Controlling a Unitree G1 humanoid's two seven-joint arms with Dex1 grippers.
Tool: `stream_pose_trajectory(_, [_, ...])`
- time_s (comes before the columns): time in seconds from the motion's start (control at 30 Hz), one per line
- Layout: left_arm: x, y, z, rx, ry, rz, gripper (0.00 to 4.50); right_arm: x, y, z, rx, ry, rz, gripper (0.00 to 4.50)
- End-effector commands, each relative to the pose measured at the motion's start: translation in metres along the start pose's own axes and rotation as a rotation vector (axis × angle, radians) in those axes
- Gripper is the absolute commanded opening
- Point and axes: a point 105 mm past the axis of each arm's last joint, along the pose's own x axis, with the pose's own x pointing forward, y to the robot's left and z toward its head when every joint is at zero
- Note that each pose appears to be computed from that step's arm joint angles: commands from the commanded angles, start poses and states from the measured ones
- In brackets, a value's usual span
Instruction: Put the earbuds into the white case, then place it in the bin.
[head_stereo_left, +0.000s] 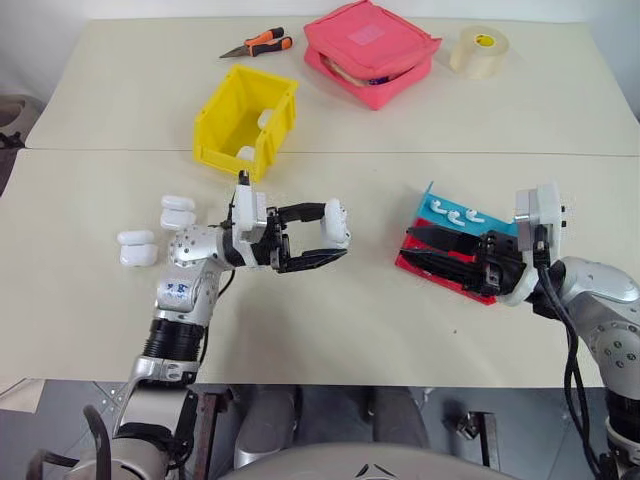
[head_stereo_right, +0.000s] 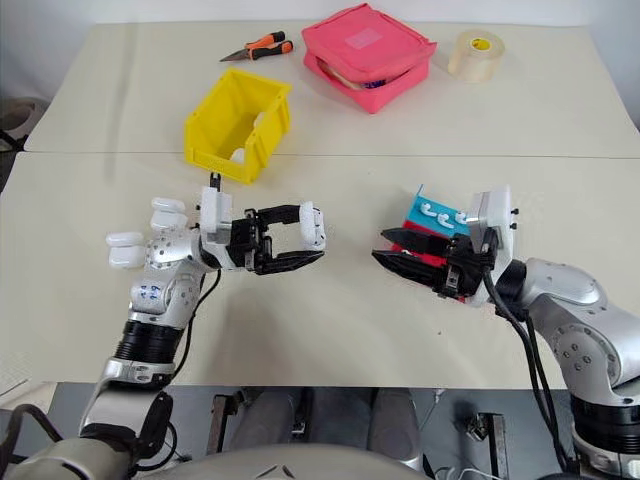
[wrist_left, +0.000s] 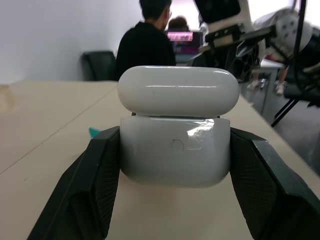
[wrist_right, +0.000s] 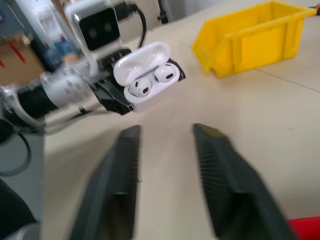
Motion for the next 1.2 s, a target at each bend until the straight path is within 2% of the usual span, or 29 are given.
stream_pose_trajectory(0.03, [0.005,-0.003,0.005,0.077,0.092,-0.042,2.81,0.013,0.004,0.008,-0.084,0.015,0.038,0.28])
stream_pose_trajectory(0.07, [0.005,-0.004,0.004,0.072,0.109,-0.044,2.81,0.018,0.005,0.010,-0.093,0.011,0.051,0.02])
stream_pose_trajectory(0.2, [0.008,-0.006,-0.001,0.086,0.169,-0.063,2.81,0.035,0.009,0.021,-0.127,-0.004,0.098,0.02])
stream_pose_trajectory(0.4, [0.014,-0.009,-0.005,0.078,0.175,-0.072,2.81,0.057,0.014,0.034,-0.145,-0.021,0.154,0.02])
stream_pose_trajectory(0.63, [0.023,-0.011,-0.005,0.084,0.139,-0.060,2.81,0.065,0.008,0.015,-0.171,0.084,0.171,0.02])
stream_pose_trajectory(0.8, [0.020,-0.015,0.001,0.060,0.074,-0.069,2.81,0.039,-0.012,0.005,-0.161,0.145,0.098,0.02])
stream_pose_trajectory(0.93, [0.018,-0.016,0.002,0.048,0.049,-0.057,2.81,0.016,-0.018,0.003,-0.157,0.136,0.051,0.02])
stream_pose_trajectory(1.03, [0.010,-0.018,0.002,0.031,0.023,-0.040,2.81,0.002,-0.019,0.004,-0.150,0.078,0.014,0.02])
stream_pose_trajectory(1.13, [0.001,-0.020,0.003,0.016,-0.001,-0.019,2.81,-0.008,-0.016,0.010,-0.144,-0.021,-0.024,0.62])
stream_pose_trajectory(1.2, [-0.013,-0.018,0.001,0.022,0.002,0.060,2.81,-0.014,-0.007,0.014,-0.182,-0.082,-0.035,1.29])
